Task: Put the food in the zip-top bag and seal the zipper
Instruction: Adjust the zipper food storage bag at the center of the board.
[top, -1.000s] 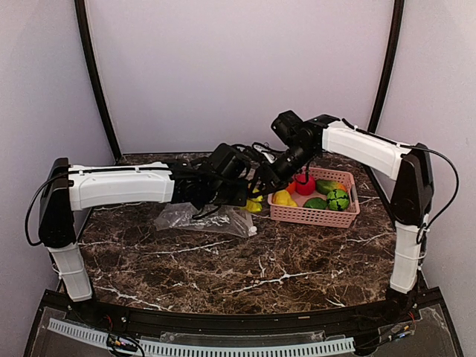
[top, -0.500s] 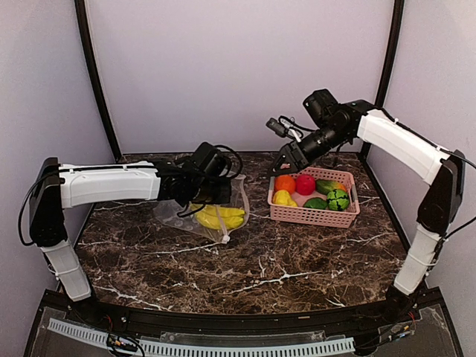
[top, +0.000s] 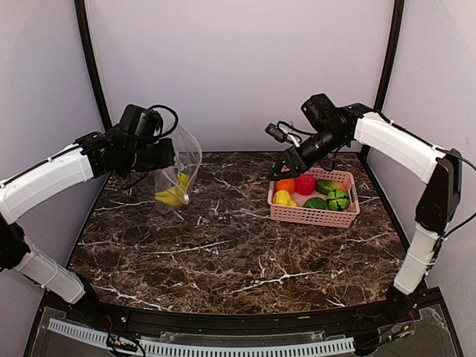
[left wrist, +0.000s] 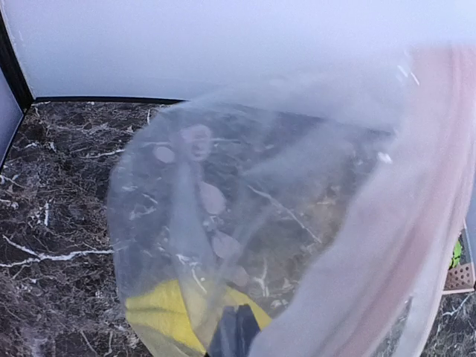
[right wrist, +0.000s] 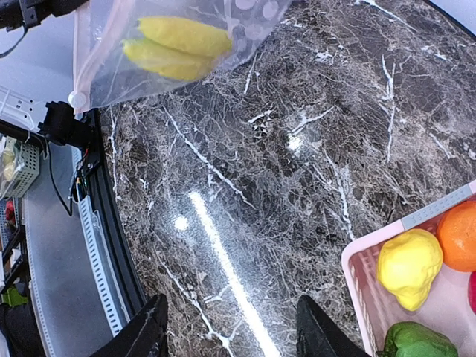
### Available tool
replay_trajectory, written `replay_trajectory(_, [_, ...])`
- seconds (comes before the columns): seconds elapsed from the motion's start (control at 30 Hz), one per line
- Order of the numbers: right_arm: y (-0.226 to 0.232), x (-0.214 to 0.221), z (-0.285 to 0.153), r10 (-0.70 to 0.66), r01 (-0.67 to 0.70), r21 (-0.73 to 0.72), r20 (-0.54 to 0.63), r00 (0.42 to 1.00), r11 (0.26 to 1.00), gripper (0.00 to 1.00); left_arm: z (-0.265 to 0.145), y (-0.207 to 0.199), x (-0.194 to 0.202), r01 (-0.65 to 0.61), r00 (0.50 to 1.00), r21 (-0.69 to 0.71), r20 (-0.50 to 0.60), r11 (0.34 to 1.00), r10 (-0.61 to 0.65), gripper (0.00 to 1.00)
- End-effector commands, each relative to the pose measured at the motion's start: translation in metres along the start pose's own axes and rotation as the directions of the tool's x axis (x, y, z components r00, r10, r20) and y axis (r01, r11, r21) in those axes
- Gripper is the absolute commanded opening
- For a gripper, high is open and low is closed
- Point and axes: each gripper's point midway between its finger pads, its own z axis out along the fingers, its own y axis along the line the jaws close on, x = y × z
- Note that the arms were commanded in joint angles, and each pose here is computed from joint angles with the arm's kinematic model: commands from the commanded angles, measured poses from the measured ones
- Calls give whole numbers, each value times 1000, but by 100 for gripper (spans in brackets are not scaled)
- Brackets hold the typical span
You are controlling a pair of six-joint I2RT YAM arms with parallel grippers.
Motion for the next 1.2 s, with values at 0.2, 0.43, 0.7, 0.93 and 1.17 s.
replay_trajectory(0.2, [-10, -11, -21, -86, 82, 83, 43, 995, 993, 55, 2, -12, 18, -340, 910, 31, -240, 940, 337, 1])
replay_trajectory(0.43, [-33, 2, -26, -113, 112, 141, 4, 994, 984, 53, 30, -32, 42, -298, 907, 119, -273, 947, 320, 1])
replay_trajectory(0.7, [-94, 32, -26, -57, 67, 252, -49, 997, 965, 50, 54, -55, 62, -292, 884, 225, -308, 929, 353, 1])
replay_trajectory(0.93, [-144, 81, -41, 37, 29, 401, -156, 987, 916, 50, 56, -63, 60, -344, 861, 272, -292, 899, 417, 1])
replay_trajectory(1.17, [-189, 121, -67, 140, -1, 547, -212, 967, 837, 57, 57, -70, 59, -420, 830, 329, -237, 846, 505, 1])
